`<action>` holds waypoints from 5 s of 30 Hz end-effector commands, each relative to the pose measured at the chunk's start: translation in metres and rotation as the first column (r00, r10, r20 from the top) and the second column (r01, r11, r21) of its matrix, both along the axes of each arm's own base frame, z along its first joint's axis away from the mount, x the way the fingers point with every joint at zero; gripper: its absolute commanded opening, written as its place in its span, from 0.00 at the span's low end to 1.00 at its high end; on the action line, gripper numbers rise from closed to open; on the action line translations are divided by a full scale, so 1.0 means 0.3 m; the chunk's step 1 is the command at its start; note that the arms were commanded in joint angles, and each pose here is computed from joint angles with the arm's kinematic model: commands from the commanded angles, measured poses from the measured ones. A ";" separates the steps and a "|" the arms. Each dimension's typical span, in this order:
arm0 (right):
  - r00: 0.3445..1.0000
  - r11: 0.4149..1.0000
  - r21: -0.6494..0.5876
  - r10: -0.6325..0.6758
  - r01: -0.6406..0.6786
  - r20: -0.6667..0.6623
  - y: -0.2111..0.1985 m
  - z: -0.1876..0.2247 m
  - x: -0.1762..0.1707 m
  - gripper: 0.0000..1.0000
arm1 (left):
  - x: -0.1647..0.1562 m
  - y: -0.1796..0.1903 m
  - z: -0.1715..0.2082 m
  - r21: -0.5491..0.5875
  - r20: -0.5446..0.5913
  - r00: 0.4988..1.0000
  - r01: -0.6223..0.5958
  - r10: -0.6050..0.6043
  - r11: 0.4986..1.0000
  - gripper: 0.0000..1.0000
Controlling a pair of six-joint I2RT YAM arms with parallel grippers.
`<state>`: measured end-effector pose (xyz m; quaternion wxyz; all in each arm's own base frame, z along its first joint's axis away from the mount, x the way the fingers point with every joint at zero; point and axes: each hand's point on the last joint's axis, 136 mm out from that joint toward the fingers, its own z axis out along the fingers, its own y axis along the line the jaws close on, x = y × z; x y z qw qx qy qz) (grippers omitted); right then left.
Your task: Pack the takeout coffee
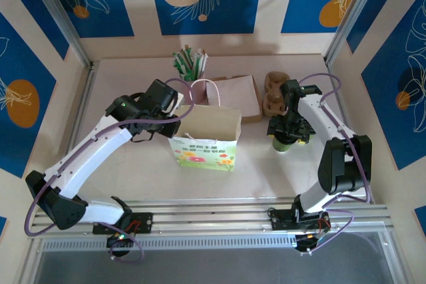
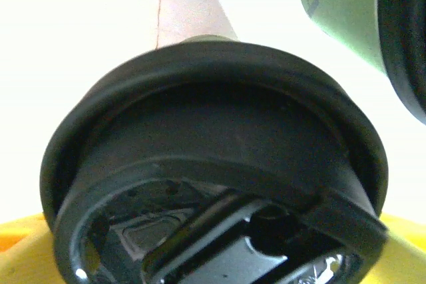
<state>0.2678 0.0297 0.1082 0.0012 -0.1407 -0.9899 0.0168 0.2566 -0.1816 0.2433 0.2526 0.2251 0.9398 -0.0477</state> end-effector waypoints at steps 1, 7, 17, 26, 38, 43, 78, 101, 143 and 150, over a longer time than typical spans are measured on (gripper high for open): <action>1.000 1.000 0.002 0.007 -0.007 -0.005 -0.001 0.015 0.010 0.92 | 0.003 0.018 -0.013 0.030 -0.003 1.000 -0.001 0.001 1.000 0.29; 1.000 1.000 0.023 0.013 -0.013 0.005 0.009 0.021 0.011 0.88 | 0.004 0.023 -0.011 0.042 -0.001 1.000 0.000 0.000 0.999 0.29; 0.995 0.995 0.053 0.082 -0.085 0.062 0.053 0.046 -0.016 0.86 | -0.002 0.037 -0.018 0.068 -0.007 1.000 0.005 -0.005 0.998 0.29; 0.973 0.973 0.078 0.211 -0.219 0.099 0.125 0.062 -0.064 0.86 | -0.009 0.047 -0.028 0.087 -0.017 1.000 0.010 -0.009 0.996 0.28; 0.905 0.902 0.083 0.417 -0.423 0.084 0.240 0.064 -0.145 0.85 | -0.029 0.069 -0.043 0.109 -0.030 0.999 0.015 -0.012 0.994 0.28; 0.890 0.887 0.070 0.453 -0.456 0.058 0.253 0.060 -0.152 0.85 | -0.036 0.077 -0.057 0.121 -0.040 0.999 0.016 -0.011 0.993 0.28; 0.625 0.676 -0.140 0.727 -0.723 0.284 0.360 0.577 -0.240 0.83 | 0.038 -0.001 0.320 -0.031 0.170 0.984 0.063 -0.057 0.998 0.54; 0.388 0.538 -0.198 0.775 -0.819 0.499 0.521 0.871 -0.293 0.82 | -0.074 0.236 0.509 -0.195 0.509 0.845 -0.074 0.165 0.978 0.59; 0.275 0.318 -0.113 0.918 -0.941 0.287 0.810 0.652 -0.271 0.79 | -0.128 0.317 0.327 -0.108 0.471 0.866 -0.130 0.166 0.986 0.59; 0.276 0.307 -0.107 0.933 -0.946 0.233 0.815 0.601 -0.264 0.78 | -0.128 0.311 0.307 -0.111 0.462 0.871 -0.127 0.165 0.986 0.59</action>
